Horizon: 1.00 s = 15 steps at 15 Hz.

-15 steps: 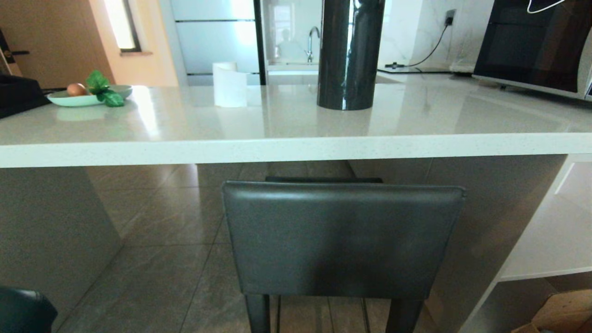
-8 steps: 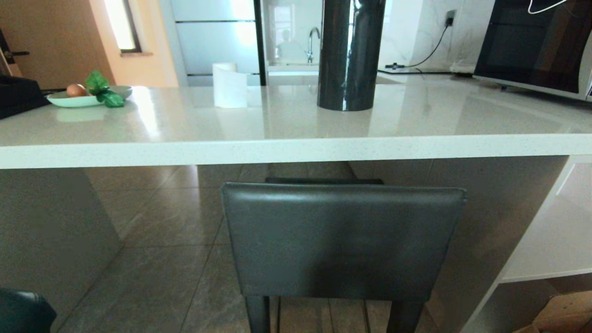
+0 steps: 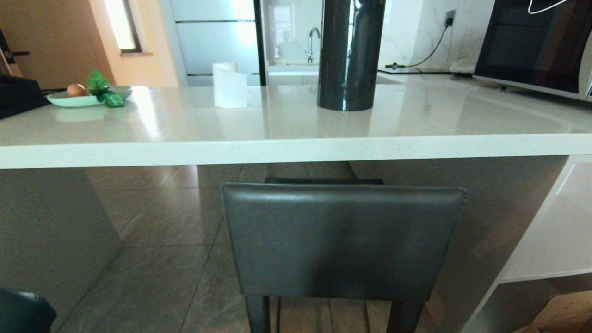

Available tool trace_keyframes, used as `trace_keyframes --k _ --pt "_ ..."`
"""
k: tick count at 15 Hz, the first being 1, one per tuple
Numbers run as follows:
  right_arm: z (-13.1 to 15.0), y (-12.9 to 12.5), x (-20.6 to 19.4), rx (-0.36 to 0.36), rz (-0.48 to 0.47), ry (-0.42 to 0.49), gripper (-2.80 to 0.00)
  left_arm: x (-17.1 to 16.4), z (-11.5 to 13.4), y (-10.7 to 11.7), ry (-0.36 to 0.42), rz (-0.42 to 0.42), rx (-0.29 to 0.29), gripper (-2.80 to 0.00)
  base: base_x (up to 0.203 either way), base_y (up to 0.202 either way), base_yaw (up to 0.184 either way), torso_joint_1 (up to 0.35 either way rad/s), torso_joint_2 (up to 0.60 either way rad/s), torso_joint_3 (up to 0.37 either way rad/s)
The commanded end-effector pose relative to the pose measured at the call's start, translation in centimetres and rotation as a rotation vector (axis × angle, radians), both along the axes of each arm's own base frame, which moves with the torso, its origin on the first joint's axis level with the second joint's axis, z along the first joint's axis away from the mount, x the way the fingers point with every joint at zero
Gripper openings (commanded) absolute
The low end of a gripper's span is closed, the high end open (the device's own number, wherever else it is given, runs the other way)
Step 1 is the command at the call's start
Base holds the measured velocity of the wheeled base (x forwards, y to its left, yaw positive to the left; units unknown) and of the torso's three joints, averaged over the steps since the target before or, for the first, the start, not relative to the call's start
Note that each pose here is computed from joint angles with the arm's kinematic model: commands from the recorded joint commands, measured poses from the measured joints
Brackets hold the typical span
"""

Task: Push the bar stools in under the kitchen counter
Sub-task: Pull the gray chair out from under the dining table

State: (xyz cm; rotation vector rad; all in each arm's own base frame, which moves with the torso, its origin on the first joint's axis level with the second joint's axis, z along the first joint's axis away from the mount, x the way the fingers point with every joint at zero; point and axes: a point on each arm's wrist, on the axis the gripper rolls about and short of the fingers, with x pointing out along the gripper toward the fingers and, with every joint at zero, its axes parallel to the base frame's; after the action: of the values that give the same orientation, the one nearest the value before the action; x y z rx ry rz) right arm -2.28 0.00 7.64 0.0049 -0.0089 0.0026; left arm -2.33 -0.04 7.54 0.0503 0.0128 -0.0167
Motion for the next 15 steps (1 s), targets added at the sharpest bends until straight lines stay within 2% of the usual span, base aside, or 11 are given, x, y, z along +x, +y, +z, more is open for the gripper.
trace_keyframes --k 1,5,13,15 --pt "-0.12 0.00 0.05 0.001 -0.003 0.006 0.00 0.02 -0.02 0.00 0.002 0.000 0.000 0.00 0.000 0.000 0.000 0.000 0.00 0.000" --pt "-0.12 0.00 0.05 0.001 -0.003 0.006 0.00 0.02 -0.02 0.00 0.002 0.001 -0.021 0.00 0.000 0.000 0.000 0.000 0.00 0.000" --pt "-0.11 -0.01 0.03 0.006 -0.006 0.003 0.00 0.02 0.01 0.00 0.000 0.008 -0.027 0.00 0.000 0.000 0.000 0.000 0.00 0.000" --pt "-0.10 0.00 0.03 0.001 -0.004 0.002 0.00 0.09 0.07 0.03 -0.022 0.019 -0.033 0.00 0.000 0.000 0.000 0.000 0.00 0.000"
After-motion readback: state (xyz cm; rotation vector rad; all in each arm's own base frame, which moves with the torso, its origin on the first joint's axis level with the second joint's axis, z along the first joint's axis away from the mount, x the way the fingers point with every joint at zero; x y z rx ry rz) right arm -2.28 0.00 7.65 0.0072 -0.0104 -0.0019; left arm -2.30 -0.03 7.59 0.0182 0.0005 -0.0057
